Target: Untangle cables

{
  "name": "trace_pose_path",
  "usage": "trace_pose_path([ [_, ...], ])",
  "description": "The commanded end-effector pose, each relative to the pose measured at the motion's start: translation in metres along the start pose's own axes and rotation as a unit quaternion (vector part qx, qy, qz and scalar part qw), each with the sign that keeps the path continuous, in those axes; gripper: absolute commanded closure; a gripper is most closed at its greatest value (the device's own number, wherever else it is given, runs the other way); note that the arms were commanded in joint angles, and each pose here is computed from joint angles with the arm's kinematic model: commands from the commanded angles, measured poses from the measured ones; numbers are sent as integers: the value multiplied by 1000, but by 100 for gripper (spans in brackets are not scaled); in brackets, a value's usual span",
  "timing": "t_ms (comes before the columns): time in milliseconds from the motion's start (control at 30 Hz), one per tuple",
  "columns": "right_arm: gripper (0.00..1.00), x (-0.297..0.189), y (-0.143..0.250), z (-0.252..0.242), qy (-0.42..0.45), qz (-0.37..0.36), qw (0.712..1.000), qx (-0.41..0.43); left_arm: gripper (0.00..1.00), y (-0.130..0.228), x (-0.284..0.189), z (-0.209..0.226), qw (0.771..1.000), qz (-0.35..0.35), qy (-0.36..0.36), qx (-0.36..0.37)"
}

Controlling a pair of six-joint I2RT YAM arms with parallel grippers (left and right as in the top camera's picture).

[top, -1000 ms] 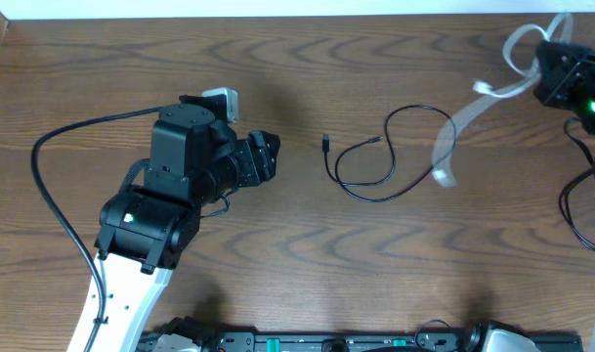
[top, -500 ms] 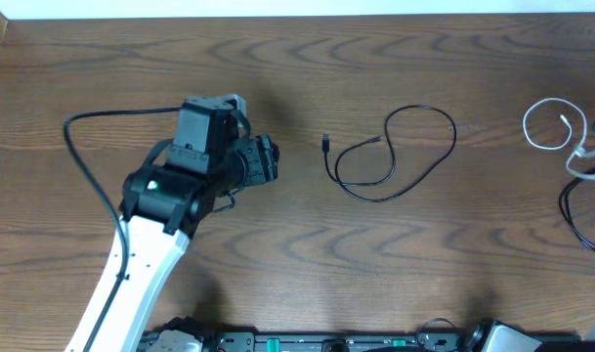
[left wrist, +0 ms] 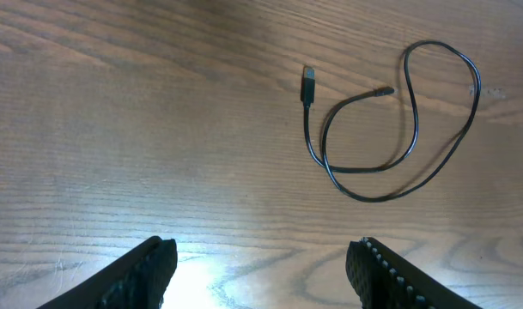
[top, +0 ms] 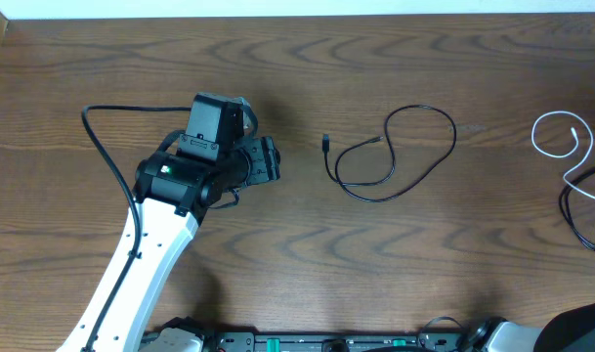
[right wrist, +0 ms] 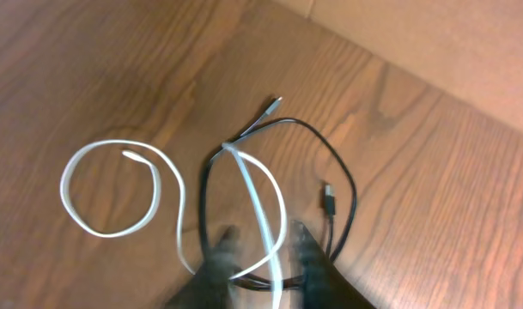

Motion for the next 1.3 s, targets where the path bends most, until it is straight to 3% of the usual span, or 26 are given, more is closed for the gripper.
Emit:
trace_pose_path([
  [0,37,1,-4,16,-78,-5,996,30,31,-3,-2,0,1000,-5,-3,7],
  [67,28,-3,-6,33,-149,-7,988,30,31,-3,-2,0,1000,-5,-3,7],
  [333,24,-37,6,97,-374,25,927,-4,31,-3,-1,0,1000,-5,-3,7],
  [567,20,-61,43,142,-423,60,895,-132,31,-2,-1,0,1000,-5,-3,7],
  [833,13,-69,101,196,-468,81,831,-291,31,-2,-1,1,1000,-4,-4,7],
  [1133,13,-52,161,236,-542,158,769,-300,31,-1,-1,1,1000,-2,-6,7],
  [1267,14,-37,180,248,-547,190,757,-303,31,-1,-1,2,1000,-1,-7,6],
])
Point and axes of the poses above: each gripper's point midway between its finger pads, its own x axis out along the fingers, its own z axis along the line the jaws close on, y = z × x, the point moved 5 cm from there along -x, back along the fingers, and after that the axes turned 14 degrees about -x, right-handed, at the moved point
